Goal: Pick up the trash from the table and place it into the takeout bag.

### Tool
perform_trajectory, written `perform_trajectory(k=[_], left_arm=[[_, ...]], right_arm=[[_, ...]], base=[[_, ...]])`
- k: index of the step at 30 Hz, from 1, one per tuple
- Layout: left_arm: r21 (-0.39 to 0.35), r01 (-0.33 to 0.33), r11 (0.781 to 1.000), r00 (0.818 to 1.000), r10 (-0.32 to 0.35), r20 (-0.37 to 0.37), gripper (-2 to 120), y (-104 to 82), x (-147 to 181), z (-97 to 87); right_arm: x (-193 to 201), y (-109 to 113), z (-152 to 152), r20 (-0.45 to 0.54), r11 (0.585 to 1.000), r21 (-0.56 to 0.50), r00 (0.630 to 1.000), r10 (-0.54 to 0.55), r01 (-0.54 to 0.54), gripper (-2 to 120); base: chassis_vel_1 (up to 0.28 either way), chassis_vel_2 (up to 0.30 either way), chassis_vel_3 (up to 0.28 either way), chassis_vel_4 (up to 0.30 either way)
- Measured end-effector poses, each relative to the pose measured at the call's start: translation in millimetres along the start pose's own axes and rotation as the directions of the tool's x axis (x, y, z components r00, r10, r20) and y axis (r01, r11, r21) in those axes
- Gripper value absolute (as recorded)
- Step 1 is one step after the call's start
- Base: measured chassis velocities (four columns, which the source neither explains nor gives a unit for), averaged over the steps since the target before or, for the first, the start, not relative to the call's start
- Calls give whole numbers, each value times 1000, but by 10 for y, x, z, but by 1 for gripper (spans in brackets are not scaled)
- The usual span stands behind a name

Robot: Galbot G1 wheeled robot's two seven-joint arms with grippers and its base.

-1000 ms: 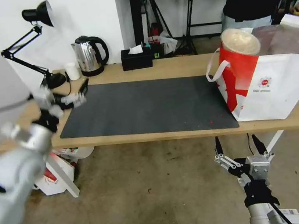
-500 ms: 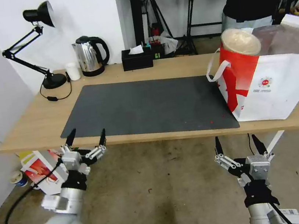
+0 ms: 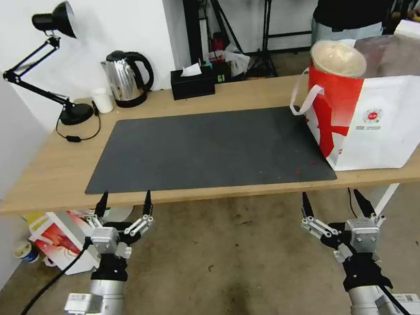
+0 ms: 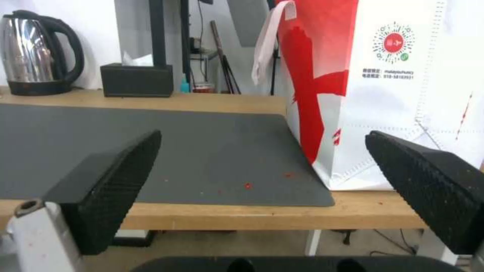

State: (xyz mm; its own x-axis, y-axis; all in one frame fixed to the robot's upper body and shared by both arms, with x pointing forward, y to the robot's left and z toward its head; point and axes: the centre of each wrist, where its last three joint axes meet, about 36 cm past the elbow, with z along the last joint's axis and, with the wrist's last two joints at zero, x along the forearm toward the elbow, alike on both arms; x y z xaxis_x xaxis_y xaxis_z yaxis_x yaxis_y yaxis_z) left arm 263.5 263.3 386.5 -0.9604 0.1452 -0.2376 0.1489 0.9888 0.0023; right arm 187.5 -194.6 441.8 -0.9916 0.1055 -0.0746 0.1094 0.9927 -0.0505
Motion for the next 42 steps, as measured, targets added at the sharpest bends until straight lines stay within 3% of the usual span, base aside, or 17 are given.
perform_trajectory(k=[29,42], left_arm=[[31,25,999,998,-23,-66,100,-141,162,390],[29,22,999,997,-20,-72,100,-133,169,443]], right_arm=[[0,0,0,0,1000,0,1000,0,0,100],[0,0,0,0,1000,0,1000,0,0,100]], base=[[0,0,0,0],[0,0,0,0]])
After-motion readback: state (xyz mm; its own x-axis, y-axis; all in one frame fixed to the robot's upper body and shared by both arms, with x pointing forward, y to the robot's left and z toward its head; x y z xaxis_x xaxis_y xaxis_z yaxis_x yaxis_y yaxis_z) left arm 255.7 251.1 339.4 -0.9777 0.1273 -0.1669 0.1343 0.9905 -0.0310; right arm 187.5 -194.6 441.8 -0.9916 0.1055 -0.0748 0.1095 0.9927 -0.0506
